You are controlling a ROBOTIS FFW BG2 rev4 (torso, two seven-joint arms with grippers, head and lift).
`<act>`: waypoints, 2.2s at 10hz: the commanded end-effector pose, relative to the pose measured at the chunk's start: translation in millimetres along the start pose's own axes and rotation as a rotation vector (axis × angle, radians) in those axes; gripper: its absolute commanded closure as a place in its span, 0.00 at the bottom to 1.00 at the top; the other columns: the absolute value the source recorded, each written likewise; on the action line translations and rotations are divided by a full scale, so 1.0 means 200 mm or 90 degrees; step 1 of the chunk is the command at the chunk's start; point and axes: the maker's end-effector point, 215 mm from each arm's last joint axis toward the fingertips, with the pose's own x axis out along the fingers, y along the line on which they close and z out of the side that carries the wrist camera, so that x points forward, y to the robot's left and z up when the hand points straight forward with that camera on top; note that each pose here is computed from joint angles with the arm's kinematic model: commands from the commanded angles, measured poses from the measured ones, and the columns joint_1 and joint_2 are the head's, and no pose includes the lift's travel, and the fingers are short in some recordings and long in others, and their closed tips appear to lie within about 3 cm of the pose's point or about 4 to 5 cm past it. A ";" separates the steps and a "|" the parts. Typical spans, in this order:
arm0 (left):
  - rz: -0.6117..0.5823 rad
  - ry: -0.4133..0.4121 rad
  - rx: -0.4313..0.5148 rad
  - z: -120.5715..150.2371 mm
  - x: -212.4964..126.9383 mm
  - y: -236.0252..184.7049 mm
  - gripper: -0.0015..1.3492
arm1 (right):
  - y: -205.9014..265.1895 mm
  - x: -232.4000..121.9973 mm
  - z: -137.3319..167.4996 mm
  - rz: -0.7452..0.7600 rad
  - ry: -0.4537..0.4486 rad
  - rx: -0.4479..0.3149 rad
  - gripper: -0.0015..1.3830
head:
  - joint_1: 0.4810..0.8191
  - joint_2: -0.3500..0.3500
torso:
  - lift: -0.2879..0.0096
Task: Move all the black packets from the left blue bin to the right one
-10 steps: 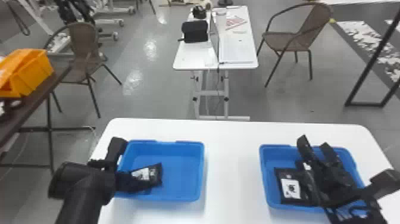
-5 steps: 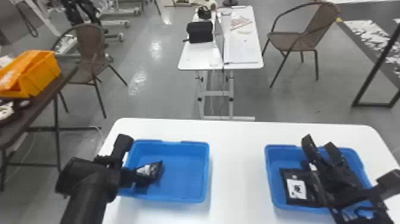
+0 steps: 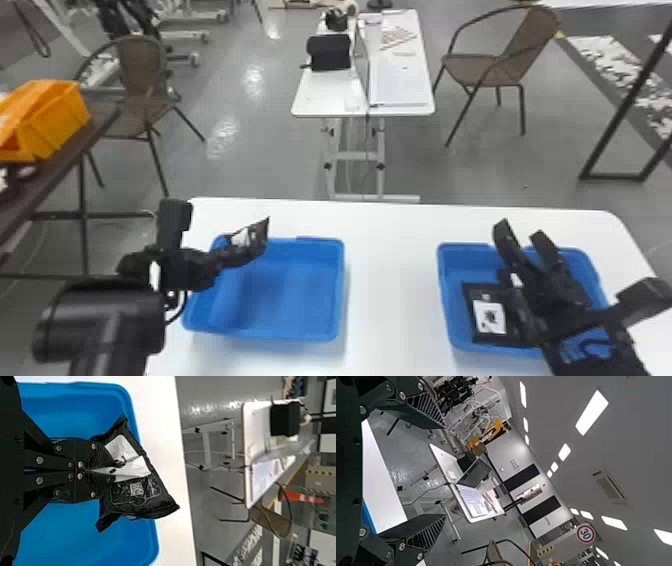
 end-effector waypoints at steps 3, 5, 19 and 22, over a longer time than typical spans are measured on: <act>-0.131 -0.091 0.216 0.54 0.11 -0.69 0.90 | 0.23 0.13 0.05 0.084 0.009 -0.028 0.18 | 0.63 0.50 | 0.97; -0.169 -0.125 0.301 0.73 0.17 -0.96 0.90 | 0.38 0.25 0.08 0.130 0.005 -0.032 0.18 | 0.63 0.44 | 0.97; -0.252 -0.278 0.412 1.05 0.25 -1.39 0.90 | 0.81 0.56 0.06 0.224 0.013 -0.039 0.54 | 0.49 0.36 | 0.97; -0.256 -0.285 0.403 1.05 0.25 -1.40 0.90 | 0.78 0.56 0.06 0.207 0.008 -0.045 0.89 | 0.51 0.37 | 0.97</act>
